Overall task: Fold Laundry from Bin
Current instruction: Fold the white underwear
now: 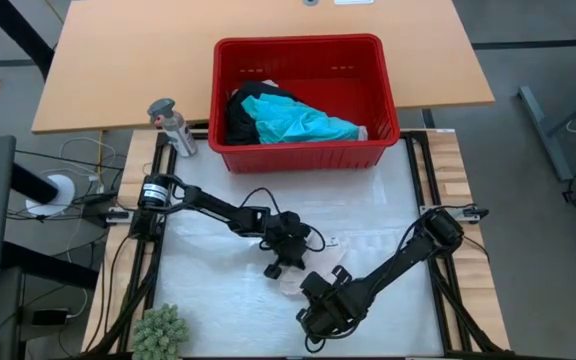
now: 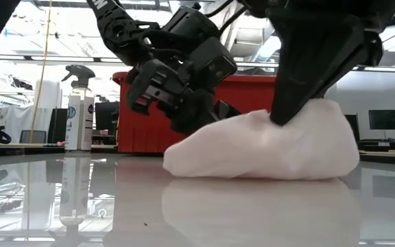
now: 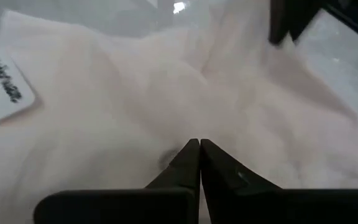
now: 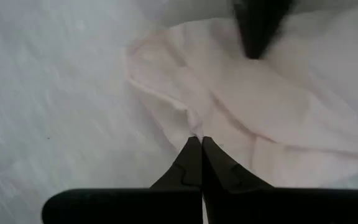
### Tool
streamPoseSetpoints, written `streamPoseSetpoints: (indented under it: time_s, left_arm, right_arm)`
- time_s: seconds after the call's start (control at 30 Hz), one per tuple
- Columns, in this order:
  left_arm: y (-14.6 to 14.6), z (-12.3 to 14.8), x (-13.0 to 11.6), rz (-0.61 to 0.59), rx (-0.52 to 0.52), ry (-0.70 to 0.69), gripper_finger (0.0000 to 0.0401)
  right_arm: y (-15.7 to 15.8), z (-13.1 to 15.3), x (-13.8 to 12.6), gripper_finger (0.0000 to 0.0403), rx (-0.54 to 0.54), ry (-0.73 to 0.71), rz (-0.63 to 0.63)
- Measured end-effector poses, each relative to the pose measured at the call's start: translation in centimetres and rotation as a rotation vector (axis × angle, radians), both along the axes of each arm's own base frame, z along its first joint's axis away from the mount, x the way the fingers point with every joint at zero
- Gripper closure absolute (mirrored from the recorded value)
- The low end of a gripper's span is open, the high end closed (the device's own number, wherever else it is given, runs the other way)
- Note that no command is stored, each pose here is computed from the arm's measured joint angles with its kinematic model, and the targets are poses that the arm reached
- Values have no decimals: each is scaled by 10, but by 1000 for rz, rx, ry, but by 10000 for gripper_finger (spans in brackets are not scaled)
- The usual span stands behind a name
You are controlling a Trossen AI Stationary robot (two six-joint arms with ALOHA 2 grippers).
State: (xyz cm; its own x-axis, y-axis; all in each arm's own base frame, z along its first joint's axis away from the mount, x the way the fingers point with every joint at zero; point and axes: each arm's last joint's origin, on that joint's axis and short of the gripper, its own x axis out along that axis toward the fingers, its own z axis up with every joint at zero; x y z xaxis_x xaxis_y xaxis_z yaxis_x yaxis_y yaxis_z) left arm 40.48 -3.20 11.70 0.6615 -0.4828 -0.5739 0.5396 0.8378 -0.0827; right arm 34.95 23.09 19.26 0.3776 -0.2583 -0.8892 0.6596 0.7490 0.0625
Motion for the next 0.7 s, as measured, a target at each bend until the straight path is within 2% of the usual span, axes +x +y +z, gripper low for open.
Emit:
streamPoseSetpoints:
  time_s: [0.13, 0.4, 0.57, 0.7]
  left_arm:
    - [0, -12, 1, 18, -12, 26, 401]
    - [2, -12, 2, 50, -41, 47, 401]
    - [8, -12, 2, 109, -97, 88, 401]
    - [15, -7, 3, 192, -177, 133, 401]
  right_arm:
    - [-1, 8, -8, 385, -5, -4, -70]
    - [-6, 21, -26, 385, -20, -4, -244]
    - [-11, 23, -33, 385, -33, 32, -342]
    - [-12, 23, -35, 385, -38, 40, -356]
